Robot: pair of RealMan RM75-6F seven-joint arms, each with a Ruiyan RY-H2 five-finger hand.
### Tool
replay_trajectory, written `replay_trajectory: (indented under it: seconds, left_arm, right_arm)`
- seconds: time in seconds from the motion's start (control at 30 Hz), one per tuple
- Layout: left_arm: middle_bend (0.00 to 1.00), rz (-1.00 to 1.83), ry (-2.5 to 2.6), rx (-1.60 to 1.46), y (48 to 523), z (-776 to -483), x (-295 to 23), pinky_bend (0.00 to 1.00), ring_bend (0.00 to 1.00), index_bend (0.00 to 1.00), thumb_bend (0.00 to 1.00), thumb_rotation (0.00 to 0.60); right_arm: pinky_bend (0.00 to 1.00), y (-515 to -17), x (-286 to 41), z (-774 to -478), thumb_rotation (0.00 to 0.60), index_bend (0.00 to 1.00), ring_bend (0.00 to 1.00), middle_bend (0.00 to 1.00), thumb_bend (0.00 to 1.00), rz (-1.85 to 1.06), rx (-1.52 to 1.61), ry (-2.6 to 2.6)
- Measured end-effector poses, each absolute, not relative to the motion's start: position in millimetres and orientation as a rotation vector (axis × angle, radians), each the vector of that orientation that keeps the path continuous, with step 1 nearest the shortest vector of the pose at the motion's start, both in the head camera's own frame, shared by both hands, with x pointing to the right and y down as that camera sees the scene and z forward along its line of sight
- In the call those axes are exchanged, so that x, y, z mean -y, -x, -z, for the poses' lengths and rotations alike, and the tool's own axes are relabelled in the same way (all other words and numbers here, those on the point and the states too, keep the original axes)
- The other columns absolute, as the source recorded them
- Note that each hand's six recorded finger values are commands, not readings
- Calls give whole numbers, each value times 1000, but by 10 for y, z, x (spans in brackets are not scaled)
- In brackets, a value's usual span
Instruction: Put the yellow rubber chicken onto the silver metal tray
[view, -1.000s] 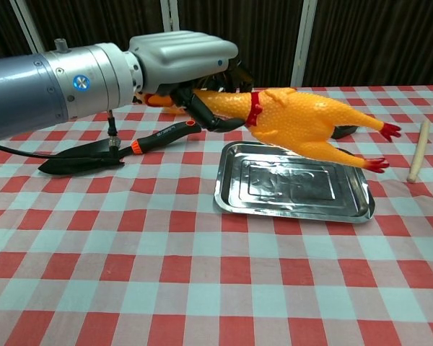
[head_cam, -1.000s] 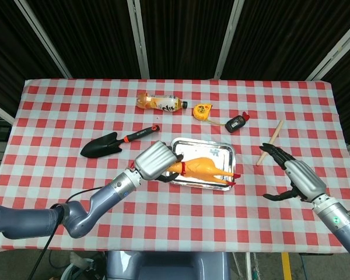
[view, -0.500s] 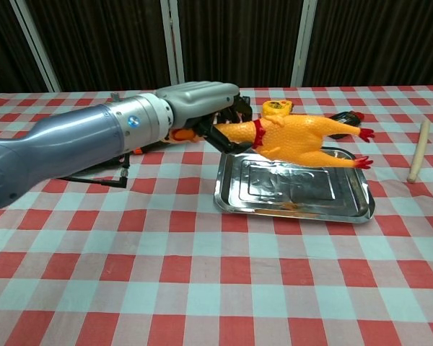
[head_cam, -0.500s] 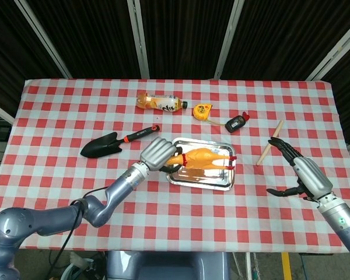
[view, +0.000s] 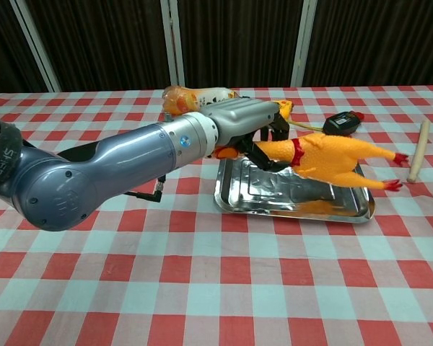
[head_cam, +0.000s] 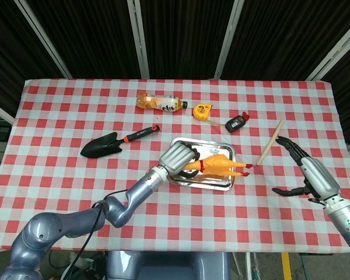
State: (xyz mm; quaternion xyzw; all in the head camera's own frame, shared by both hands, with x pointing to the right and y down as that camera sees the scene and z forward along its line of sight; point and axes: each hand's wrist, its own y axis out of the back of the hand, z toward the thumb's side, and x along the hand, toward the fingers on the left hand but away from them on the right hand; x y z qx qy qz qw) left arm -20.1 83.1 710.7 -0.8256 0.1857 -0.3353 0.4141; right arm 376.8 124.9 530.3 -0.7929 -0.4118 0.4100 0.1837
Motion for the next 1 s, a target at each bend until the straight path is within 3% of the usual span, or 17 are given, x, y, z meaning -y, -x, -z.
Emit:
replay_trajectory:
  seconds: [0.17, 0.3, 0.47, 0.53, 0.8, 1.0]
  left_arm:
    - [321, 860, 2046, -460, 226, -7115, -809, 342, 250, 419, 303, 600]
    - [243, 885, 2038, -459, 276, -7131, -792, 251, 173, 346, 269, 600]
    - [43, 921, 2016, -435, 345, -7167, -776, 62, 6, 36, 171, 600]
    - [5, 935, 2008, -423, 370, -7171, -773, 25, 0, 0, 147, 600]
    - [0, 923, 2006, -475, 498, -6988, -734, 0, 0, 0, 126, 600]
    - [3, 893, 1966, -586, 927, -6580, -644, 0, 0, 27, 126, 600]
  right_arm:
    - [112, -3785, -1252, -5297, 600, 0, 0, 16, 147, -1146, 1178, 2243]
    - [112, -3777, -1254, -5301, 600, 0, 0, 17, 146, -1137, 1180, 2251]
    - [110, -3784, -1264, -5302, 600, 0, 0, 17, 147, -1139, 1182, 2251]
    - [110, -3782, -1258, -5298, 600, 0, 0, 17, 147, -1137, 1187, 2250]
    - [111, -3810, -1249, -5302, 600, 0, 0, 17, 147, -1143, 1190, 2223]
    - [110, -3873, -1215, -5335, 600, 0, 0, 18, 233, -1146, 1211, 2174]
